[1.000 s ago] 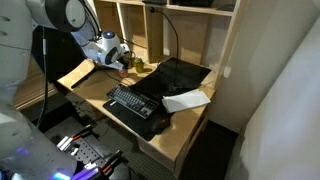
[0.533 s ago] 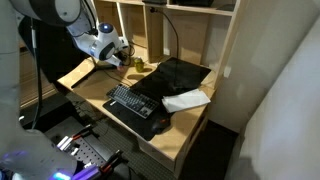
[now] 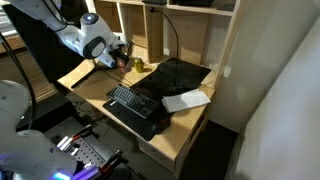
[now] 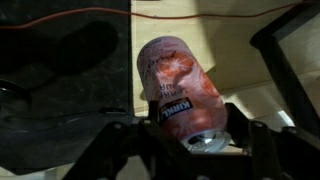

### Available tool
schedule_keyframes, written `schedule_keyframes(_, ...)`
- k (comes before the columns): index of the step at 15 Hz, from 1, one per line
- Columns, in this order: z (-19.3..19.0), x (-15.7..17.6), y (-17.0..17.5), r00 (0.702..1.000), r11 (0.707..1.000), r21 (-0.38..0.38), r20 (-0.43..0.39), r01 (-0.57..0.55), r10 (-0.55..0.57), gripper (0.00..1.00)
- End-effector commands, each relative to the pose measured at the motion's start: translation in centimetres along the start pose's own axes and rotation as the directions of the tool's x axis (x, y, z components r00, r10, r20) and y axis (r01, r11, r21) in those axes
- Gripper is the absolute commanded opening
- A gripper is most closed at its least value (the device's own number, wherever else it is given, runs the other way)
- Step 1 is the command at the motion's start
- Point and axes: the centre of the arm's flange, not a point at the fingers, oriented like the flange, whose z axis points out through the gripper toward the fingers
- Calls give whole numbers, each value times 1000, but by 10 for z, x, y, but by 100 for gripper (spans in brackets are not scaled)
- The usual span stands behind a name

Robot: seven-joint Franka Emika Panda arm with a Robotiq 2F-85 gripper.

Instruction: Move the mouse to the bottom of the table, the take the two cans and put them on the paper

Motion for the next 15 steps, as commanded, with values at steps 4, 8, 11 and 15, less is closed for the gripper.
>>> schedule_keyframes(4,-14,-2,23,975,975,-45,-64,-216,213,41)
schedule_keyframes(8,-14,-2,23,974,975,-43,-67,-218,215,41)
schedule_keyframes(11,-14,16,91,931,920,-157,-121,-359,343,41)
schedule_keyframes(15,-54,18,196,847,809,-252,-201,-530,492,41)
